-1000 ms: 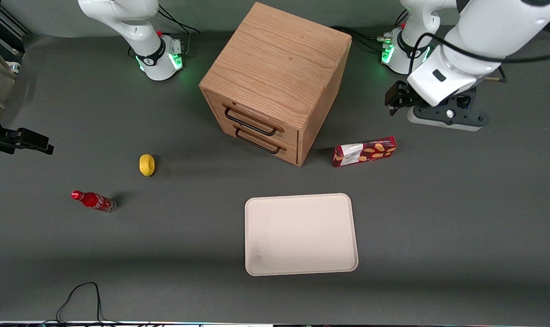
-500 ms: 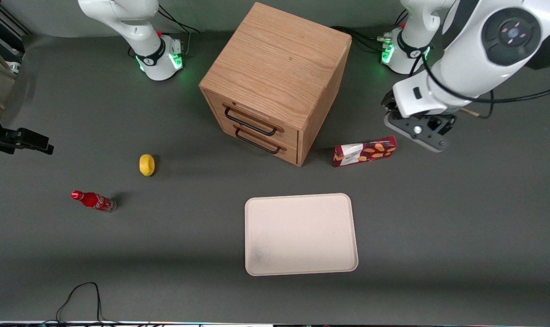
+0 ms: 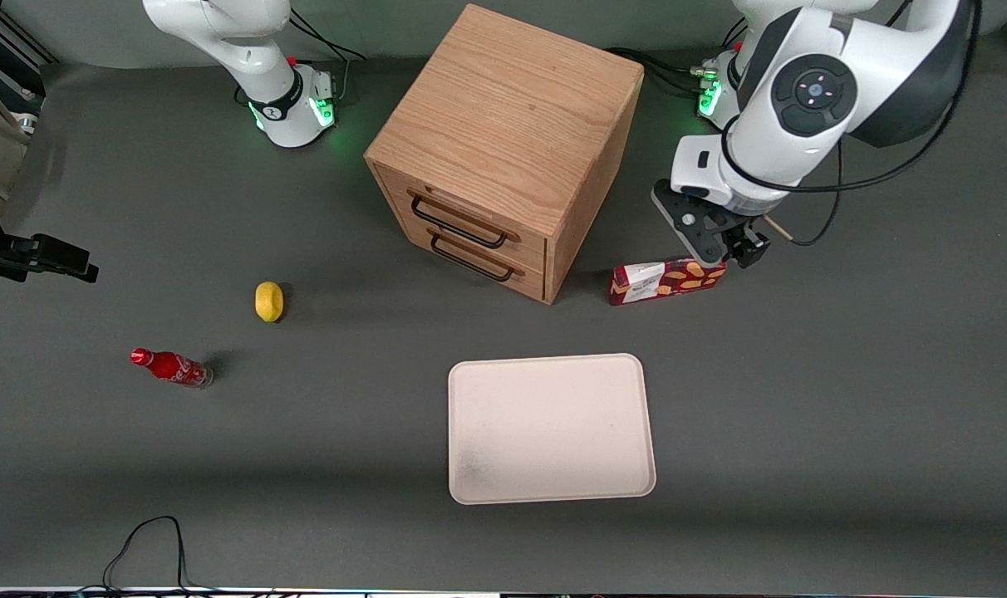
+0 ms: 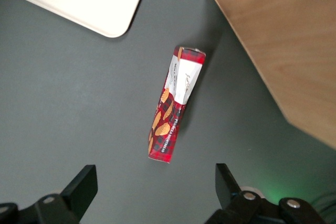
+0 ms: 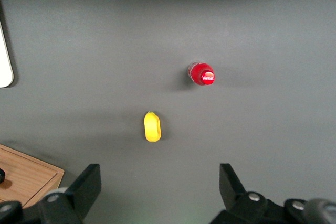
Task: Place red cookie box on tray
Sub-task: 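Lower the left gripper and close it on the cookie box's end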
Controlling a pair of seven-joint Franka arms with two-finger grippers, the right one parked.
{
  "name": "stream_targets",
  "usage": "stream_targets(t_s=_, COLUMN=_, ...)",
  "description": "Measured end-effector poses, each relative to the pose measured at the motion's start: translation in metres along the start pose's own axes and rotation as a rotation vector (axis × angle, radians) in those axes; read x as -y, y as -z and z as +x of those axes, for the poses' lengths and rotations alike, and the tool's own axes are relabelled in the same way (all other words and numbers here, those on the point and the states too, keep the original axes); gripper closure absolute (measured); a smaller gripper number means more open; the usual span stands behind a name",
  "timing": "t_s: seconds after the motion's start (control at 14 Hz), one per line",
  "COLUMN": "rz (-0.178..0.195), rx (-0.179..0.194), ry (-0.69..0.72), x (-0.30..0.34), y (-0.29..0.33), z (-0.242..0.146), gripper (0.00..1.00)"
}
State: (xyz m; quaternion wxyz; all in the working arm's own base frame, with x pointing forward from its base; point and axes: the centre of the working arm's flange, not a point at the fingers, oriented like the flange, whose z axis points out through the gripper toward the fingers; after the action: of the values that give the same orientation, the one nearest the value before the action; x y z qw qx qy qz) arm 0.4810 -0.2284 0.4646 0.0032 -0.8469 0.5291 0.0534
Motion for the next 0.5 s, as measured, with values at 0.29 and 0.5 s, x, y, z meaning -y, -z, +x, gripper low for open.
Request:
stream_targets(t_s=0.29, rz=0.017, rx=0.015, ry=-0.142, x=-0.01, y=-0.031, z=-0.024, gripper=0.0)
stream_targets(t_s=0.5, rz=0.03, rx=0.008, ry=-0.19, x=-0.011, y=-0.033, z=-0.028, gripper=0.0)
